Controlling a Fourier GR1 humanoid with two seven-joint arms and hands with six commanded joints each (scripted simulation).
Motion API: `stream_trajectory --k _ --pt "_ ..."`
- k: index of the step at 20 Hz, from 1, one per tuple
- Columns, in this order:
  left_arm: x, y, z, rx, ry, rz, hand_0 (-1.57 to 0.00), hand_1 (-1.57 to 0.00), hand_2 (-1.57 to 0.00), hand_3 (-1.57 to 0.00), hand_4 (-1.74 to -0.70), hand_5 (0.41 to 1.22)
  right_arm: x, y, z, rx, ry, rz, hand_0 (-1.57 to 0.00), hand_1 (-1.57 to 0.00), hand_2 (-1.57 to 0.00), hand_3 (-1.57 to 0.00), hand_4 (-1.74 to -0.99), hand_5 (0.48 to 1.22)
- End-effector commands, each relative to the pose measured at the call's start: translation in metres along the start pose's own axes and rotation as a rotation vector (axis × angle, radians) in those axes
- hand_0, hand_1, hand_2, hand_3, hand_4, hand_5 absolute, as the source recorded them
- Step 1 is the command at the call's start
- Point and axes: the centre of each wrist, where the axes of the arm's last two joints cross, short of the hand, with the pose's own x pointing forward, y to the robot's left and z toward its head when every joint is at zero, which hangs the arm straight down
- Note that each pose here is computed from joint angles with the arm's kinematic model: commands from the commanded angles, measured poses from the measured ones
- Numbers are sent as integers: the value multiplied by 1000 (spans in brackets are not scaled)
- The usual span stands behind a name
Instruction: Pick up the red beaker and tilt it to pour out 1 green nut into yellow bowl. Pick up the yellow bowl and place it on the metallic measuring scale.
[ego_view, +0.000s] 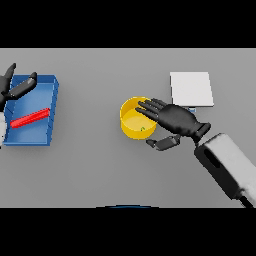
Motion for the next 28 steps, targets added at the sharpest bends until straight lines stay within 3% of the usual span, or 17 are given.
stream_trajectory --k 1,10,15,18,20,21,22,23,24,25,27,28 --pt "2 0 2 4 -6 3 0 0 0 0 -806 695 -1 0 -3 27 -6 18 1 1 1 1 -1153 639" --pt "4 3 2 0 -4 -7 1 1 1 1 -807 700 3 0 -49 262 -33 130 1 1 1 1 -1164 670" --pt "0 6 -2 2 -2 -9 1 1 1 1 -802 703 3 9 -60 351 -38 153 1 1 1 -4 -1184 676" --pt "-2 10 0 4 7 -25 1 1 1 1 -789 711 -1 9 -67 361 -7 163 1 1 1 -22 -1195 708" --pt "-4 10 -2 3 5 -20 1 1 1 1 -789 714 2 13 -70 371 -1 153 1 -15 -37 -77 -1234 770" --pt "-3 11 -2 5 -6 -23 1 1 1 1 -791 712 1 13 -67 371 -7 156 -48 -60 -88 -130 -1261 809" --pt "0 11 -3 0 0 -18 1 1 1 1 -791 711 1 12 -68 364 -14 162 -193 -183 -189 -215 -1309 891" --pt "2 11 -3 3 -2 -18 1 1 1 1 -789 710 2 12 -69 357 -20 166 -455 -407 -349 -322 -1363 957" --pt "-4 10 -2 2 -6 -22 1 1 1 1 -788 710 1 13 -68 361 -38 162 -678 -640 -594 -572 -1435 1010" --pt "-3 9 -1 3 -9 -17 1 1 1 1 -788 710 0 11 -68 357 -50 153 -857 -826 -789 -679 -1492 1052" --pt "-3 9 -3 0 -1 -18 1 1 1 1 -787 707 -1 10 -64 370 -54 154 -1114 -1094 -1071 -882 -1578 1113" --pt "-3 9 -4 2 3 -22 1 1 1 1 -785 709 -1 10 -64 369 -48 147 -1205 -1189 -1129 -969 -1611 1135"
